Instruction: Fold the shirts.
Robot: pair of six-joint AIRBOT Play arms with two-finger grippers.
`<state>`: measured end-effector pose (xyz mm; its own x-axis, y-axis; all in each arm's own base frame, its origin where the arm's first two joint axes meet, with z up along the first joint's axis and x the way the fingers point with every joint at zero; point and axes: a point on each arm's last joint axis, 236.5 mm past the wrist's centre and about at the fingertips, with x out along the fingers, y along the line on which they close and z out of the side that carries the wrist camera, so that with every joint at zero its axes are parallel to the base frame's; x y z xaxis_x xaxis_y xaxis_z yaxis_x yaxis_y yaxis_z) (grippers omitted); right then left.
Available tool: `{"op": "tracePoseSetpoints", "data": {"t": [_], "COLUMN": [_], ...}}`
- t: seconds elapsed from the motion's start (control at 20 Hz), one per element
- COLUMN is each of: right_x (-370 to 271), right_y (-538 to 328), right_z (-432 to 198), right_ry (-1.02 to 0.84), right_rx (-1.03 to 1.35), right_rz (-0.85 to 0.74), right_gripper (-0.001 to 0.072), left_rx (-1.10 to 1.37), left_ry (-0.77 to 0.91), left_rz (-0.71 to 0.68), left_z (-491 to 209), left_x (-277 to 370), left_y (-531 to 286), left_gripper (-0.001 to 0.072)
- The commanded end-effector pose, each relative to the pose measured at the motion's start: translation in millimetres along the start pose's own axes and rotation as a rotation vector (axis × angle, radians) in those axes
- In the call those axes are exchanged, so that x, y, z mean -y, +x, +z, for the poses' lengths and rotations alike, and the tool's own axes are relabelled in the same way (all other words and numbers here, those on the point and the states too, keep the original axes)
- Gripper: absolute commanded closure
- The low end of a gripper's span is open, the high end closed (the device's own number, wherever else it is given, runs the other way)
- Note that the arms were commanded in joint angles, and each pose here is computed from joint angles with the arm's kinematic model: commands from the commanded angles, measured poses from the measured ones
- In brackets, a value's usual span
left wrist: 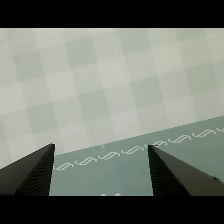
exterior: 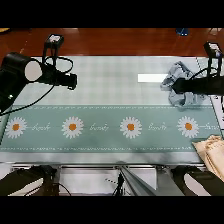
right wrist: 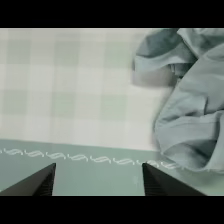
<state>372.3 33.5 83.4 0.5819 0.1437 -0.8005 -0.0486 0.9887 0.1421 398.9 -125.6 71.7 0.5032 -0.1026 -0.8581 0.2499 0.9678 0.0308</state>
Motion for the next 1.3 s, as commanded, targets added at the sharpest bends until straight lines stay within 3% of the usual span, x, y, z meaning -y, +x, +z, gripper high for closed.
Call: {"op": "tracePoseSetpoints", "data": {"t": [0.0,0.2,0.25,0.3,0.35,0.45,0.5,0.7,1.05,1.15,1.2,1.25], "right_x": [1.1,8.4,14.8,30.6,54.0,112.7,137.6,183.5,179.9,181.9,182.4,182.8], "right_y": [-1.5,-13.9,-21.7,-26.1,-22.6,0.1,15.3,80.8,166.1,180.4,183.4,182.5], "right_z": [25.8,79.7,99.1,113.1,116.8,101.2,87.5,32.2,-30.3,-39.7,-40.7,-37.0], "right_ry": [0.000,-0.023,-0.047,-0.046,-0.025,0.067,0.115,0.276,0.310,0.317,0.316,0.311], "right_rx": [0.109,0.343,0.430,0.491,0.502,0.429,0.374,0.178,-0.029,-0.047,-0.046,-0.033], "right_rz": [-0.005,-0.041,-0.075,-0.132,-0.198,-0.321,-0.353,-0.365,-0.327,-0.323,-0.323,-0.323], "right_gripper": [0.0107,0.0108,0.0128,0.0207,0.0214,0.0208,0.0109,0.0104,0.0109,0.0141,0.0240,0.0419], "left_rx": [-0.001,0.001,0.036,0.072,0.105,0.128,0.132,0.110,0.097,0.098,0.098,0.098], "left_ry": [-0.002,-0.001,-0.001,0.009,0.010,0.009,0.008,0.008,0.008,0.009,0.009,0.009], "left_rz": [0.000,0.000,-0.003,-0.005,-0.008,-0.010,-0.011,-0.009,-0.007,-0.007,-0.007,-0.007], "left_z": [0.2,1.8,10.5,19.0,27.1,34.6,36.3,31.1,28.2,28.3,28.3,28.3], "left_x": [0.3,0.7,0.8,0.6,1.1,1.8,1.8,1.3,0.9,1.0,1.0,0.9], "left_y": [1.8,7.6,9.6,9.9,8.2,4.1,2.4,2.5,2.8,2.8,2.8,2.7], "left_gripper": [-0.0005,-0.0005,-0.0005,-0.0005,-0.0005,-0.0005,-0.0005,-0.0005,-0.0004,-0.0004,-0.0004,-0.0004]}}
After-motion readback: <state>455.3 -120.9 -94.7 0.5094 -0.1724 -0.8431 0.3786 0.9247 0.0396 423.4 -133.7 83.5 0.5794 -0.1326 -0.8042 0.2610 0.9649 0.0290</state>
